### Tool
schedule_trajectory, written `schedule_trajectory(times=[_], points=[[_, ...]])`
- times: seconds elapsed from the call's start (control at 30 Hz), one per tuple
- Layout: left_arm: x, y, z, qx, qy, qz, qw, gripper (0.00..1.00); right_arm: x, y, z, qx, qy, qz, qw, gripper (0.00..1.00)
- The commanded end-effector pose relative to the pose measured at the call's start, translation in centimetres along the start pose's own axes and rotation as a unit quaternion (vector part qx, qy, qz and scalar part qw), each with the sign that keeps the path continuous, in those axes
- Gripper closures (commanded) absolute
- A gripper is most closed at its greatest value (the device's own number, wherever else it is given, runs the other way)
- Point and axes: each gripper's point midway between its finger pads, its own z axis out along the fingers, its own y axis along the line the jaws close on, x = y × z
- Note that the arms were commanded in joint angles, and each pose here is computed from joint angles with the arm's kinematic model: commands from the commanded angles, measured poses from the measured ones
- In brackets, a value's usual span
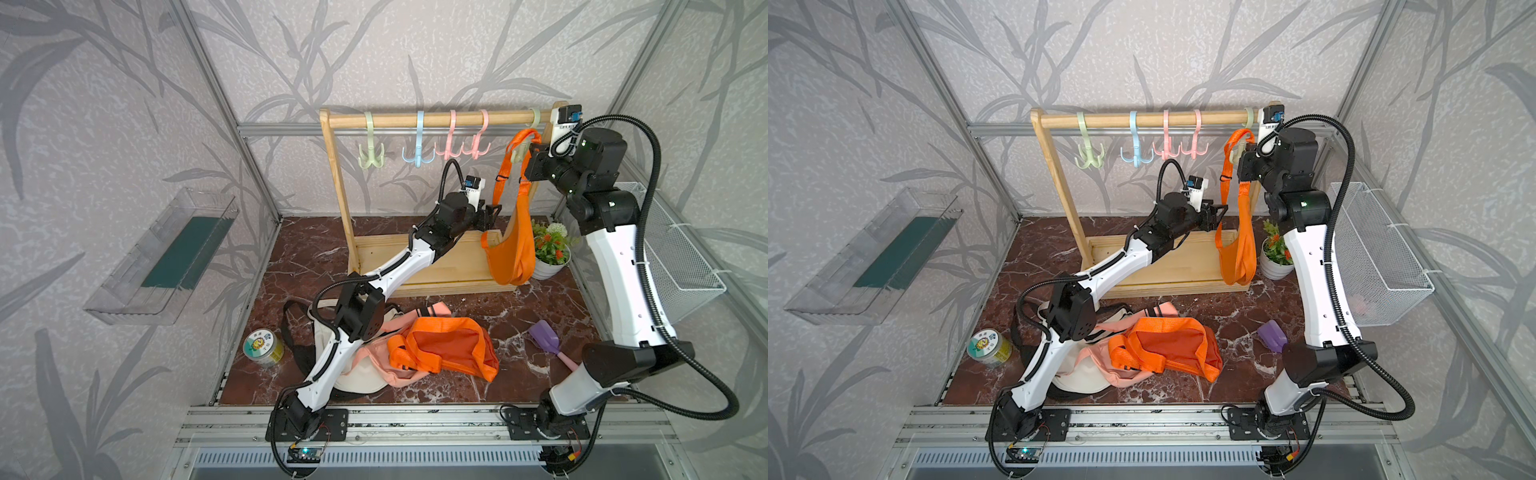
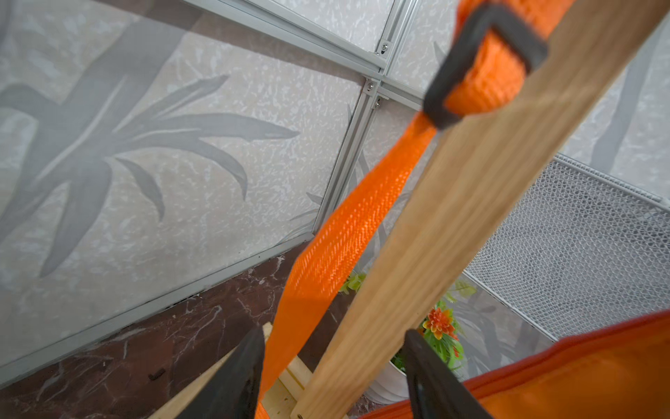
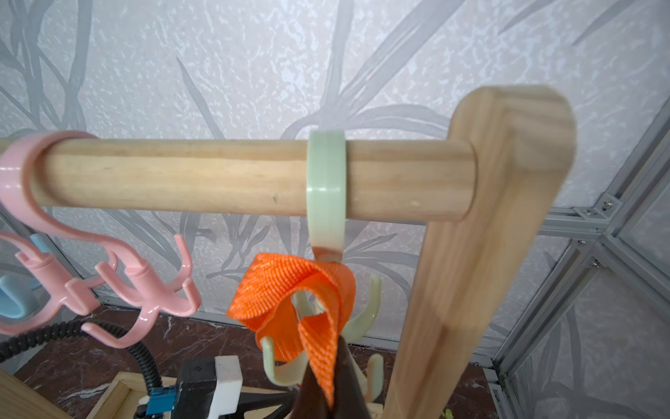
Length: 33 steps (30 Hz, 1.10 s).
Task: Take the bag off the hook
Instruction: Pick up the bag from the hook.
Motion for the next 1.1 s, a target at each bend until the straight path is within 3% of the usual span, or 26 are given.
schedule_trajectory(times=[0.0, 0.3, 0.57, 0.77, 1.07], points=[[-1.9, 0.5, 0.2, -0.022, -0.029, 0.033, 0.999, 0.35, -1.9, 1.1, -0.9, -0.022, -0.018, -0.012, 1.000, 0.99], [-3.6, 2.5, 0.2, -0.069, -0.068, 0.049, 0.994, 0.35, -4.7, 2.6, -2.4, -0.046, -0.049, -0.017, 0.998, 0.99], [-2.3, 3.0, -1.4, -0.075, -0.065, 0.029, 0.995, 0.36, -5.3, 2.9, -5.2, -0.035, -0.066, -0.010, 0.997, 0.99], [-1.6, 2.1, -5.0, -0.060, -0.068, 0.026, 0.996, 0.36, -4.6, 2.0, -8.3, -0.008, -0.079, 0.001, 0.997, 0.99], [-2.5, -1.8, -12.6, -0.009, -0.074, 0.060, 0.995, 0.34, -2.3, 3.1, -13.4, -0.034, -0.064, 0.031, 0.997, 0.98]])
